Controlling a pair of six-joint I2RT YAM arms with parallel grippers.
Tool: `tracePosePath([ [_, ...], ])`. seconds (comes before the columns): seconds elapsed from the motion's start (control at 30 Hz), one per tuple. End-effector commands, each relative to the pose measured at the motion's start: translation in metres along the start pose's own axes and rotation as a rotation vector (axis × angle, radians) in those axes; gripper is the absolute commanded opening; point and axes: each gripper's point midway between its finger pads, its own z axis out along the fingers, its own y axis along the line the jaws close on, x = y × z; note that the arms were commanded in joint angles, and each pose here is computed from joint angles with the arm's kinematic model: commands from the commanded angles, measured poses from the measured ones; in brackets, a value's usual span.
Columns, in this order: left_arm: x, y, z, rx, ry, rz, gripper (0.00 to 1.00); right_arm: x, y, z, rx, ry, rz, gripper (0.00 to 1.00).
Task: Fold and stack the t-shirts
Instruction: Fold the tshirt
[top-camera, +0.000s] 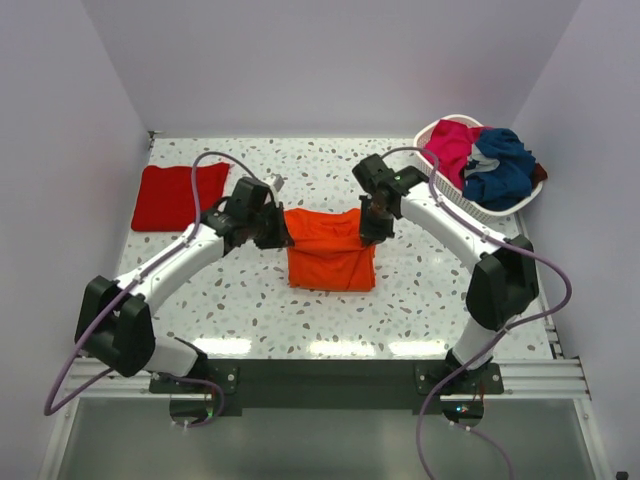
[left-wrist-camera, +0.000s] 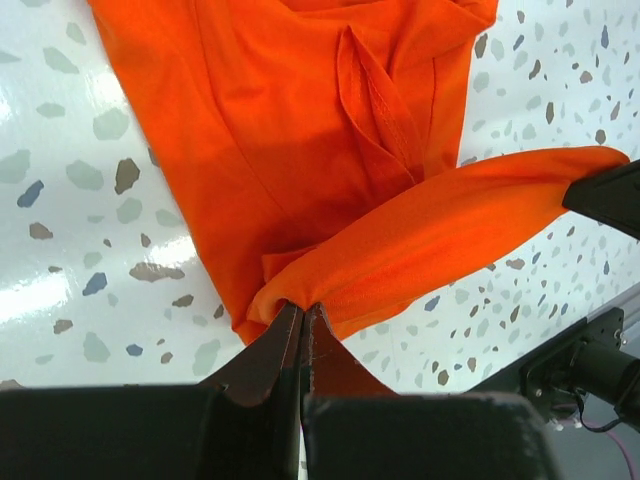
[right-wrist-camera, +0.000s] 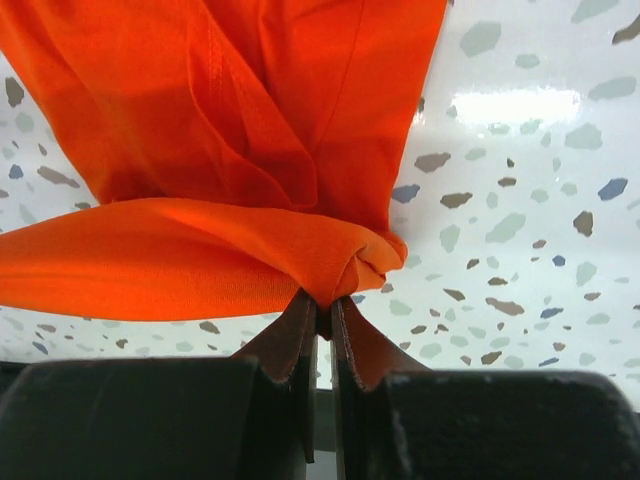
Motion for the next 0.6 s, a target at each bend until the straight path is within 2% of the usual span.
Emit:
tracePosePath([
  [0.0, -0.040, -0.004, 0.002, 0.002, -0.088, 0.045, 0.00, -0.028, 0.000, -0.003, 0.006, -0.065, -0.023, 0.00],
  [0.17, -0.057, 0.008, 0.024, -0.032, -0.072, 0.030, 0.00, -0.054, -0.003, 0.012, 0.030, -0.065, -0.011, 0.00],
  [0.4, -0.103, 0.016, 0.065, -0.057, -0.085, 0.028, 0.00, -0.103, -0.003, 0.043, 0.020, -0.079, 0.012, 0.00],
  [0.43, -0.109, 0.015, 0.067, -0.049, -0.082, 0.023, 0.10, -0.108, -0.001, 0.048, 0.014, -0.073, 0.013, 0.00],
  [0.47, -0.114, 0.014, 0.068, -0.055, -0.076, 0.019, 0.40, -0.110, -0.001, 0.055, 0.009, -0.049, 0.016, 0.24],
  [0.5, -0.132, 0.005, 0.065, -0.043, -0.110, 0.023, 0.56, -0.124, 0.007, 0.045, -0.015, -0.083, 0.008, 0.39],
  [0.53, -0.140, 0.003, 0.061, -0.050, -0.127, 0.024, 0.71, -0.128, 0.009, 0.039, -0.021, -0.092, 0.000, 0.60],
  [0.57, -0.146, 0.001, 0.055, -0.053, -0.144, 0.025, 0.90, -0.134, 0.011, 0.033, -0.030, -0.113, -0.005, 0.68],
])
